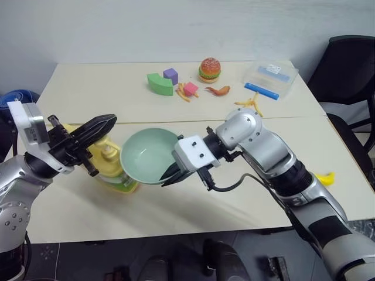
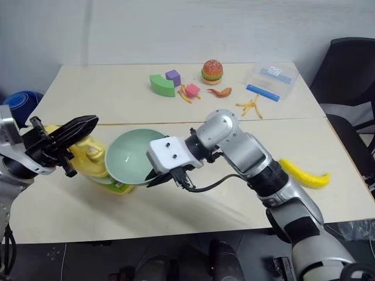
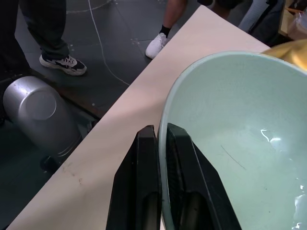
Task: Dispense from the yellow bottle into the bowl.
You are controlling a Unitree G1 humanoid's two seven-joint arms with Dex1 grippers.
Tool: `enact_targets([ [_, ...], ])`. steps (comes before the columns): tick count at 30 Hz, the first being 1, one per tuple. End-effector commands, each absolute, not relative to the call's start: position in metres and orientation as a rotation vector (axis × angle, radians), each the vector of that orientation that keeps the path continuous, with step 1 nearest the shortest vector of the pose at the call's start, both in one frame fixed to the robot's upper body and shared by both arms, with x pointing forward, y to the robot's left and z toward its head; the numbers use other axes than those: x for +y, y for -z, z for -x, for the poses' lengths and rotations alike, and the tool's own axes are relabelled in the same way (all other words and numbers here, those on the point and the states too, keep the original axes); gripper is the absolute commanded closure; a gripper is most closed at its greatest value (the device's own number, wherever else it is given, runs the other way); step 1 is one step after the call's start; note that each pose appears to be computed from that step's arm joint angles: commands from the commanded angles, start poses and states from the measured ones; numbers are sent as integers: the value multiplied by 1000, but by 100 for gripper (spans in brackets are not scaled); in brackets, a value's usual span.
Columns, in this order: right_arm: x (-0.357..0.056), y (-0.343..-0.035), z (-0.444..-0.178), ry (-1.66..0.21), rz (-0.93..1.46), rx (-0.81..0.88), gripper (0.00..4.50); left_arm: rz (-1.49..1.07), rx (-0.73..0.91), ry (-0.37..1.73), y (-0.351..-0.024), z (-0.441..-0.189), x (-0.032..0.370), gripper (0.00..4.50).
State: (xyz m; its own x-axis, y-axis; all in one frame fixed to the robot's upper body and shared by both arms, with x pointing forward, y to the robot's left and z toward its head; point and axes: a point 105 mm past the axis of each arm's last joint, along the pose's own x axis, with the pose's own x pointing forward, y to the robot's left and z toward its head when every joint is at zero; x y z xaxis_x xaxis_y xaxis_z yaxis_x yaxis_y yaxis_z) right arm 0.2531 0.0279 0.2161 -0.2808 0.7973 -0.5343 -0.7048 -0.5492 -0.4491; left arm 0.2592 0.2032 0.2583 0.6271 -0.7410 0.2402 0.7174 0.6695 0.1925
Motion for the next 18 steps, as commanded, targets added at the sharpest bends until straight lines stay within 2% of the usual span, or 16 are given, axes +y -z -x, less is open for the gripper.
enact_targets([
  [1, 32, -225, -246, -1993, 909, -174, 450, -140, -230, 839, -244, -261, 199, 449],
  [12, 37, -227, -246, -2016, 861, -159, 450, -147, -55, 715, -184, -263, 208, 449],
  [18, 32, -225, -249, -2006, 821, -129, 450, -145, -69, 677, -184, -262, 214, 449],
])
